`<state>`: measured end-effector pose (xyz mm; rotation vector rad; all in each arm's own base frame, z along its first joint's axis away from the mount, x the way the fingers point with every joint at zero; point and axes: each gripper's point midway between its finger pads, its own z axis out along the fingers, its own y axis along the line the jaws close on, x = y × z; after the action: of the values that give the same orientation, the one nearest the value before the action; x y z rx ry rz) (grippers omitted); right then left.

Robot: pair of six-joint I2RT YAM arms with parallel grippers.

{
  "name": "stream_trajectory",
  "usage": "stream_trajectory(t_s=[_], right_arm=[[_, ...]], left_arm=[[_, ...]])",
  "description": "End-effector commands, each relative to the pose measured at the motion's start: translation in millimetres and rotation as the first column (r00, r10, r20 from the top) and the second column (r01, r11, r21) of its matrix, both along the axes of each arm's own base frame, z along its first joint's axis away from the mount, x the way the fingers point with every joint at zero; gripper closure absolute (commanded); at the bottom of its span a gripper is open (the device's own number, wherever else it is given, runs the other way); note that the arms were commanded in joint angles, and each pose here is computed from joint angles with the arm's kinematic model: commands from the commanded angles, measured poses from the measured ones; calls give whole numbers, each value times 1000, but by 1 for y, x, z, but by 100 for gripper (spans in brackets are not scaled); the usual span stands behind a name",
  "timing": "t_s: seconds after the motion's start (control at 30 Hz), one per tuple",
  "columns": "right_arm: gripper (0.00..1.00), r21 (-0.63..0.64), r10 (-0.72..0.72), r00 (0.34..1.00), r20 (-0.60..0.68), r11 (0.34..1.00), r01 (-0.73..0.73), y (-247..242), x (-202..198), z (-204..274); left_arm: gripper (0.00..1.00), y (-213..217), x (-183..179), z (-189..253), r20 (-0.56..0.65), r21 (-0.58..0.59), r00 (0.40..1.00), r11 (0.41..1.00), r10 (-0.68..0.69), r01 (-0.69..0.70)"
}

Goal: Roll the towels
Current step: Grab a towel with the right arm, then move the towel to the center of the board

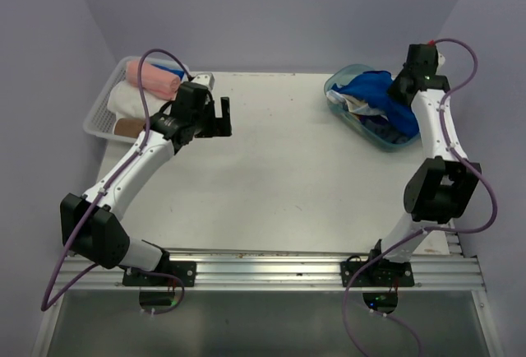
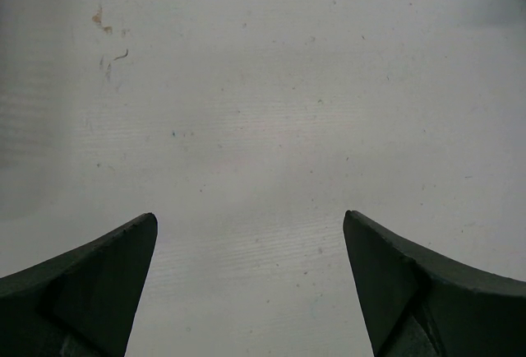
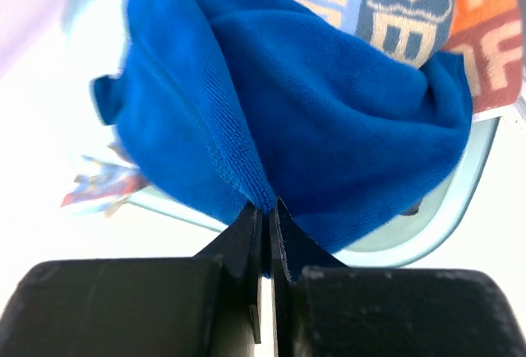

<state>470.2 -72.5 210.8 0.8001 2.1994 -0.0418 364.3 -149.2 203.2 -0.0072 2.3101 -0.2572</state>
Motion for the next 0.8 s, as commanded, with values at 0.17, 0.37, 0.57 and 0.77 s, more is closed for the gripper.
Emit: stream_trajectory(t_s=[0.17, 0.37, 0.57, 0.77], right_arm=[[100, -22, 155, 903, 400, 987, -159, 48, -51, 174], [100, -111, 371, 770, 519, 923, -369, 129, -88, 245], [100, -94, 557, 638, 531, 788, -609, 223, -118, 246], [100, -25, 718, 586, 375, 640, -768, 324, -133, 161]], left_arm=[[0, 4, 16, 35, 60, -2, 998, 1000, 29, -29], [1, 16, 27, 63, 103, -29, 993, 998, 59, -56], [1, 46, 31, 81, 95, -115, 987, 986, 129, -118], [1, 72, 32, 81, 84, -144, 977, 973, 196, -182]])
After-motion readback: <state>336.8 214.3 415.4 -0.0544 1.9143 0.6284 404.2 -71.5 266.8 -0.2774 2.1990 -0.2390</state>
